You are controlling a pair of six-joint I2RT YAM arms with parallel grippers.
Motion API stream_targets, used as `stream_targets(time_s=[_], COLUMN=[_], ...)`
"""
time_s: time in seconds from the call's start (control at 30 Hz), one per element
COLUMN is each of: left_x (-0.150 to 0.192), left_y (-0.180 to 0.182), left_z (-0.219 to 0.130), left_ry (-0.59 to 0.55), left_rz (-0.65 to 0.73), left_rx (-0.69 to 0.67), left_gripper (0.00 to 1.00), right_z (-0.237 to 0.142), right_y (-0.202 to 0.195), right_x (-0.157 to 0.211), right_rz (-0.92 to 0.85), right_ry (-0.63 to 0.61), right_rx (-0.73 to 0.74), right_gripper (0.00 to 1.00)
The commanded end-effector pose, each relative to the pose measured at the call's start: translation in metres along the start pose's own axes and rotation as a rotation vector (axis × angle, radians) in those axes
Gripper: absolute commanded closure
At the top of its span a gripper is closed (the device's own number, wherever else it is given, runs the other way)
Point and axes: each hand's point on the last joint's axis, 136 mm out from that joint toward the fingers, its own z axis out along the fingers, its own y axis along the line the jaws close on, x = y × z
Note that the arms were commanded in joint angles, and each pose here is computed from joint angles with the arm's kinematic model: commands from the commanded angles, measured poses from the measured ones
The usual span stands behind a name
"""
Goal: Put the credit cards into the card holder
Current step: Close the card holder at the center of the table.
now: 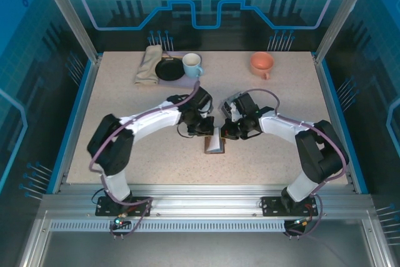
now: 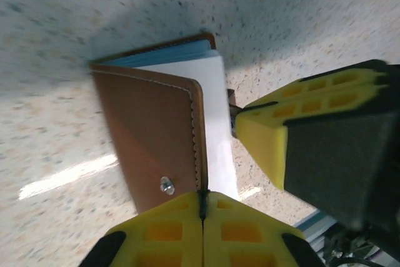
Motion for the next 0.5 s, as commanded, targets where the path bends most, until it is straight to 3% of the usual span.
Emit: stream_targets(time_s=[0.0, 0.1, 0.17, 0.3, 0.4, 0.47], left_x=[0.016, 0.018, 0.018, 0.021, 0.017, 0.011], left_y=[-0.007, -0.012, -0.012, -0.019, -0.025, -0.031], left_z=[0.030, 0.046, 0.053, 0.065, 0.053, 0.031], left_ry=[0.114, 0.144, 0.145, 0.177, 0.134, 0.059], left_rz=[-0.015, -0.042, -0.060, -0.086, -0.099, -0.081], left_rx=[0.016, 0.062, 0.089, 0.159, 0.205, 0.230], left_gripper=[0.79, 0.72, 0.61, 0.56, 0.53, 0.44], right_z=[-0.005, -0.008, -0.012, -0.019, -0.020, -0.020], right_y=[-0.006, -0.020, -0.025, -0.027, -0.023, -0.022], right_x=[-0.002, 0.000, 0.002, 0.000, -0.001, -0.001], right_rz=[0.052, 0.090, 0.094, 0.102, 0.092, 0.091], right_ry=[-0.036, -0.046, -0.059, -0.078, -0.066, -0.058], right_rx=[-0.031, 0.019, 0.042, 0.037, 0.015, 0.018], right_gripper=[1.00, 1.00, 1.00, 1.00, 1.00, 1.00])
